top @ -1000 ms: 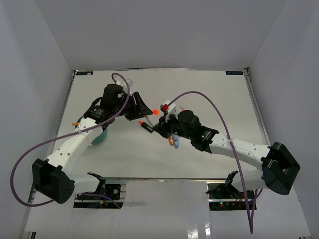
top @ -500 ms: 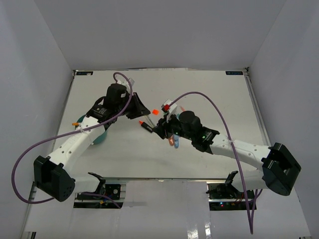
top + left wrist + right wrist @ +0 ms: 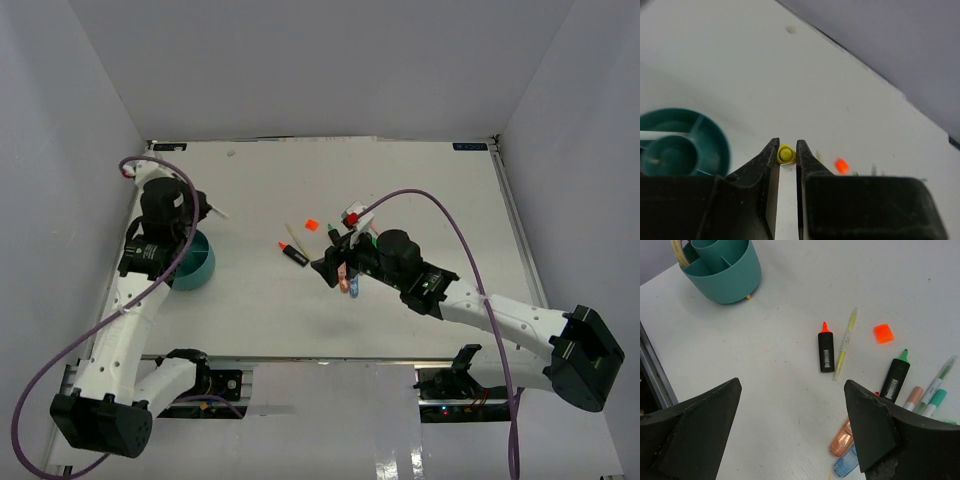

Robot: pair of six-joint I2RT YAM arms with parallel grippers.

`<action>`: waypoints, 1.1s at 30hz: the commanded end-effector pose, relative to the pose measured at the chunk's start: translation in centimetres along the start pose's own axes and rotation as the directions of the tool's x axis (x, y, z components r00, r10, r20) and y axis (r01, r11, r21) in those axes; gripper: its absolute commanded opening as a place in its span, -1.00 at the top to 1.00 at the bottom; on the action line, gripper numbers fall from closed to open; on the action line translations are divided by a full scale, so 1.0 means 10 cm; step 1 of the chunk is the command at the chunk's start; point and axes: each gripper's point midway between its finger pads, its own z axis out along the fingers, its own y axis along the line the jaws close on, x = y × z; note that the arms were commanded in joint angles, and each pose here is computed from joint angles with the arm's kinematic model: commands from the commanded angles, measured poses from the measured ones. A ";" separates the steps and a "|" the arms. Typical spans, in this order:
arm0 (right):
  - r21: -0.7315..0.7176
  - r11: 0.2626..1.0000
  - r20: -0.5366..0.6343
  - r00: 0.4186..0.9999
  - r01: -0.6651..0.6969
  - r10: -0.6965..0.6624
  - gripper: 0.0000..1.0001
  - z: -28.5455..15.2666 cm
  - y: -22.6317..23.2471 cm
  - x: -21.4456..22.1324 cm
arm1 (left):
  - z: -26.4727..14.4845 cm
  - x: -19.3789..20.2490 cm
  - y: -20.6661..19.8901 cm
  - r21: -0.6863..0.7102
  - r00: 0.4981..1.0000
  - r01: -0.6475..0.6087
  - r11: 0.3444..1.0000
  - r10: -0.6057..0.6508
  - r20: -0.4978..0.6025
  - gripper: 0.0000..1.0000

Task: Sort the stationery into containers
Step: Place the pen in the storage box.

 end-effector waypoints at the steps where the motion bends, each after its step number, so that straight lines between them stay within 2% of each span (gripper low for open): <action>1: 0.039 0.999 0.042 0.999 0.012 -0.013 -0.80 -0.09 -0.11 -0.08 | -0.07 -0.46 0.63 -0.206 0.977 0.040 0.978 0.005 0.215 1.00; 6: 0.051 0.999 0.044 0.999 0.017 -0.019 -0.80 -0.19 -0.18 -0.01 | -0.02 -0.65 1.19 -0.373 0.950 0.107 0.922 0.016 0.313 1.00; 15: 0.079 0.996 0.057 0.998 0.030 -0.035 -0.80 -0.33 -0.30 0.04 | 0.27 -0.55 1.55 -0.421 0.944 0.182 0.889 -0.038 0.327 1.00; 31: 0.114 0.993 0.054 0.998 0.011 -0.017 -0.80 -0.44 -0.49 0.14 | 0.43 0.01 2.04 -0.521 0.974 0.180 0.834 -0.078 0.213 1.00; 33: 0.120 0.993 0.055 0.998 0.010 -0.016 -0.80 -0.44 -0.51 0.15 | 0.45 0.08 2.07 -0.526 0.978 0.173 0.832 -0.081 0.194 0.92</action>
